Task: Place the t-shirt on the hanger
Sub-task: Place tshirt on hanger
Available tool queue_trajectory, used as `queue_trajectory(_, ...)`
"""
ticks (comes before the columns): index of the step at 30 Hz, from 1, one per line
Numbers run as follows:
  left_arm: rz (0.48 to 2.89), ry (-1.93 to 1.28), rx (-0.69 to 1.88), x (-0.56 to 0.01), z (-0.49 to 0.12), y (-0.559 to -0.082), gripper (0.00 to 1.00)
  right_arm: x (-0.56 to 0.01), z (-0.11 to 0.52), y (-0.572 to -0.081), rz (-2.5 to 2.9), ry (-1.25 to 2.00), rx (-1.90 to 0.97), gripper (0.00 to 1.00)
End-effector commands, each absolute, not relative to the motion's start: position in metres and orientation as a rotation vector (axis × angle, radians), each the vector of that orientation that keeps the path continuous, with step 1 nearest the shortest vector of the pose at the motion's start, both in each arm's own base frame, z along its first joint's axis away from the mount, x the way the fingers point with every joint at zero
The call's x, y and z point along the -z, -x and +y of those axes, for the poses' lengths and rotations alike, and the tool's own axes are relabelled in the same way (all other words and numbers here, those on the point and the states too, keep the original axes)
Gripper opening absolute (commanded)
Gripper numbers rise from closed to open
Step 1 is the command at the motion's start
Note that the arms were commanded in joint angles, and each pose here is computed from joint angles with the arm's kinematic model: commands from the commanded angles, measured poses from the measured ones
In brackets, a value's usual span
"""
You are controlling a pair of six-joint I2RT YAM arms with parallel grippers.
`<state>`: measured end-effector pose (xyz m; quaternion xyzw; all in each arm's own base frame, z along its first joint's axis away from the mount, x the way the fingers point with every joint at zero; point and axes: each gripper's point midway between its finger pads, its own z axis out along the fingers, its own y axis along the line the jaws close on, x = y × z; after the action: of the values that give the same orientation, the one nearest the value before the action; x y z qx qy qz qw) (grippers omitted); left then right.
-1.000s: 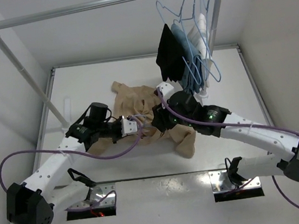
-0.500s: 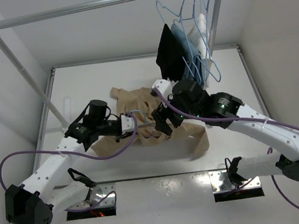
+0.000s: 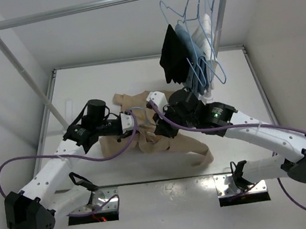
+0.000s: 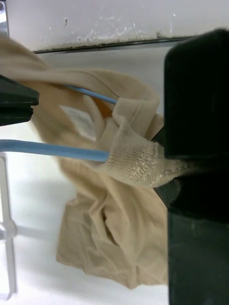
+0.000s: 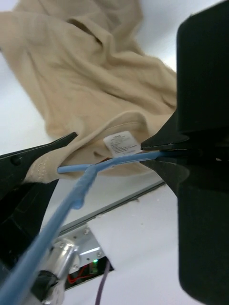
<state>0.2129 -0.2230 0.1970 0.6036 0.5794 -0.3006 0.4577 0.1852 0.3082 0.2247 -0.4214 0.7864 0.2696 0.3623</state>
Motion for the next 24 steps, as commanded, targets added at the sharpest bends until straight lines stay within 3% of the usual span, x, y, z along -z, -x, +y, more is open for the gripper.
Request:
queue_trajectory(1,1.366,-1.442,0.649,-0.229,-0.211,-0.227,0.07,-0.259,0.281,-0.216,1.946,0.799,-0.603,0.00)
queue_trajectory(4,1.415,-1.430,0.611,-0.225,-0.198,-0.238,0.18,-0.263,0.265,-0.213,1.919,0.744,-0.587,0.00)
queue_trajectory(6,1.421,-1.410,0.591,-0.230,-0.193,-0.249,0.34,-0.280,0.257,-0.209,1.868,0.701,-0.607,0.00)
queue_trajectory(10,1.476,-1.345,0.626,-0.242,-0.194,-0.260,0.69,-0.302,0.252,-0.211,1.826,0.652,-0.613,0.00)
queue_trajectory(11,1.460,-1.331,0.636,-0.254,-0.196,-0.261,0.88,-0.305,0.254,-0.212,1.823,0.651,-0.614,0.00)
queue_trajectory(12,1.481,-1.300,0.659,-0.258,-0.198,-0.263,1.00,-0.306,0.259,-0.213,1.828,0.673,-0.609,0.00)
queue_trajectory(24,1.422,-0.990,0.566,-0.347,-0.187,-0.284,1.00,-0.363,0.286,-0.247,1.729,0.584,-0.533,0.00)
